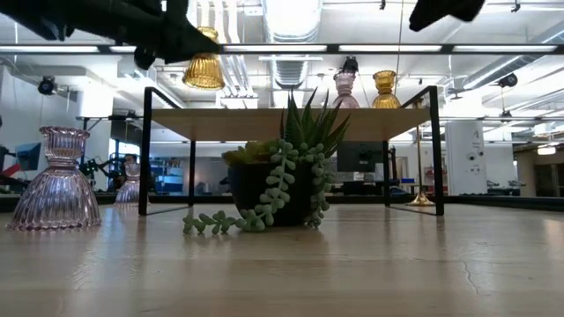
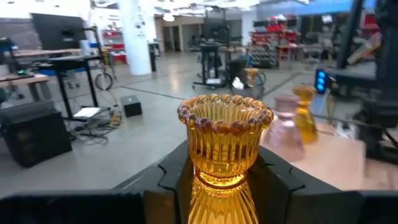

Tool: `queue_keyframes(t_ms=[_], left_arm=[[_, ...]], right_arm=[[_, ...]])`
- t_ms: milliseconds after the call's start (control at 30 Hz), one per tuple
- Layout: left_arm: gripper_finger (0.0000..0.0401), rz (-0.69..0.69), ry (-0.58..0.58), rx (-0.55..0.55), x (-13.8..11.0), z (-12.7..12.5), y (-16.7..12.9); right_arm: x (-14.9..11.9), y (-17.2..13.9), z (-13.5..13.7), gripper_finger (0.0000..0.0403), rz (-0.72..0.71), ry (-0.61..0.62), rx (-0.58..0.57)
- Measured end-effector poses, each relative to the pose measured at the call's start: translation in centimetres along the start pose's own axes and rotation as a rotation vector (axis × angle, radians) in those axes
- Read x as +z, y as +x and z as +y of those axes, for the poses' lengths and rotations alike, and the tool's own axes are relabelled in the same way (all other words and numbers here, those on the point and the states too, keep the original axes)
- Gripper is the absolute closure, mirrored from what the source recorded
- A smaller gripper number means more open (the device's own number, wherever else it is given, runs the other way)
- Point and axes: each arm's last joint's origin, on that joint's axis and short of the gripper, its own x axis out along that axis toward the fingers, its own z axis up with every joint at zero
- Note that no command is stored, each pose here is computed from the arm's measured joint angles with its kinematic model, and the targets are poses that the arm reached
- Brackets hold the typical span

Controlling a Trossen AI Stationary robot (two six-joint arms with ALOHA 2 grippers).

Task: Pick & Place candle stick holders
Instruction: Put the yellow glass candle holder on the shelf

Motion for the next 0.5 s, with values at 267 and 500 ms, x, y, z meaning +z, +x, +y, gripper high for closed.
queue_keyframes(t_ms=[267, 500], left_arm=[[0.0277, 0.001, -0.035, 0.051, -1.9, 0.6, 0.8], [0.0277, 0.037, -0.013, 0.102, -3.1, 0.8, 1.7]], right_arm=[[-2.4, 0.2, -2.2, 0.0353, -0.089, 0.075, 0.095], [-3.7, 0.5, -3.3, 0.0355, -0.078, 0.124, 0.089]])
